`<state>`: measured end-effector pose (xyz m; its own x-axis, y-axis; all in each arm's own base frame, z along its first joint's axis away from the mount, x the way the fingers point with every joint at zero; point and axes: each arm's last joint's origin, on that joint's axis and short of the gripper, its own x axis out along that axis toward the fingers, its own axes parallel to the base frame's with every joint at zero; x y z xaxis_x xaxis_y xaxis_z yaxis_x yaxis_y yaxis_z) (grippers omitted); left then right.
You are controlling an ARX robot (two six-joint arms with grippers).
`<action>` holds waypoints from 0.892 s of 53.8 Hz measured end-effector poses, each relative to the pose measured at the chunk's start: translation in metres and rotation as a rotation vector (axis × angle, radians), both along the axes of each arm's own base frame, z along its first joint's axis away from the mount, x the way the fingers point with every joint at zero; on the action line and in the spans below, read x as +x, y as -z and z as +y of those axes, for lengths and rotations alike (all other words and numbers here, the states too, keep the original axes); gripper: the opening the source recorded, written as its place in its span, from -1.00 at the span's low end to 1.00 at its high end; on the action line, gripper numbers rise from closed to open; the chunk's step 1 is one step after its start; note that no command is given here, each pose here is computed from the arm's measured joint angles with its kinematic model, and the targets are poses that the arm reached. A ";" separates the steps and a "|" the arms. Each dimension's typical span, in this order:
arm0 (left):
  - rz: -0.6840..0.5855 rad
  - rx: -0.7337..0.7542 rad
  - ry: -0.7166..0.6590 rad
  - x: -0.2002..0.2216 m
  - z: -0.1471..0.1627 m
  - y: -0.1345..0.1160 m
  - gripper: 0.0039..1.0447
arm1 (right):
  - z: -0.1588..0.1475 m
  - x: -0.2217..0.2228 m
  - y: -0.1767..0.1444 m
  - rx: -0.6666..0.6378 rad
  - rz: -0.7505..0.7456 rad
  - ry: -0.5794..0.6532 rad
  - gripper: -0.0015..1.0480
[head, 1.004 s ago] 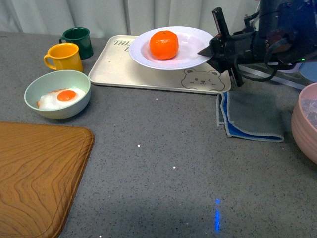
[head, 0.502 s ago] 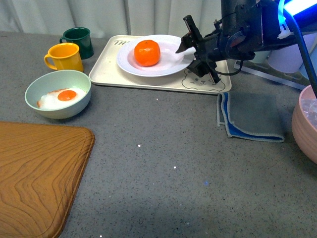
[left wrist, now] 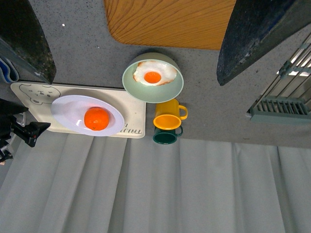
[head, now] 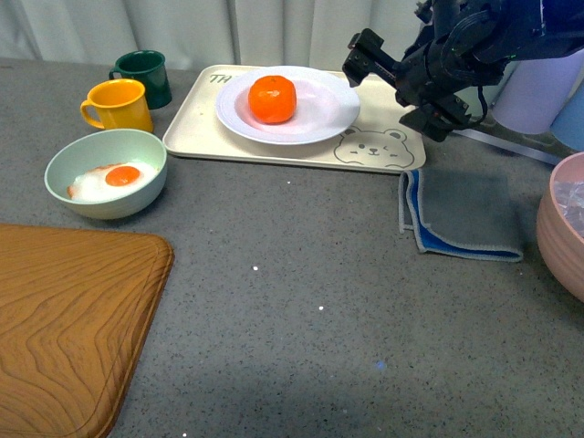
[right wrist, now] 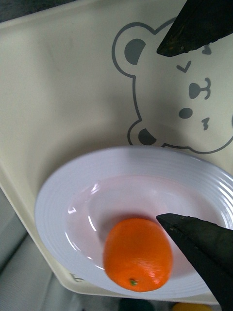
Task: Place orange and plate with both arms
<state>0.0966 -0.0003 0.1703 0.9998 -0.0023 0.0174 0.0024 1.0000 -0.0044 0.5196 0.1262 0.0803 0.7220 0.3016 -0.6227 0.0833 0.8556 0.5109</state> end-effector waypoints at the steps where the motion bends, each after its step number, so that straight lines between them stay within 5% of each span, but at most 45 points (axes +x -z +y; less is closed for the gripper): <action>1: 0.000 0.000 0.000 0.000 0.000 0.000 0.88 | 0.000 -0.002 -0.002 -0.024 -0.016 -0.009 0.81; 8: 0.000 0.000 0.000 0.000 0.000 0.000 0.88 | 0.004 -0.013 -0.013 -0.223 -0.187 -0.051 0.78; 11: 0.000 0.000 0.001 0.000 0.000 0.000 0.88 | -0.002 -0.025 -0.018 -0.382 -0.446 0.049 0.55; 19: 0.000 0.000 0.000 0.000 0.000 0.000 0.88 | -0.042 -0.091 -0.039 -0.497 -0.743 0.131 0.00; 36: 0.000 0.000 0.000 0.000 0.000 0.000 0.88 | -0.087 -0.195 -0.056 -0.541 -0.752 0.126 -0.98; 48: 0.000 0.000 0.000 0.000 0.000 0.000 0.88 | -0.102 -0.249 -0.066 -0.543 -0.754 0.122 -0.98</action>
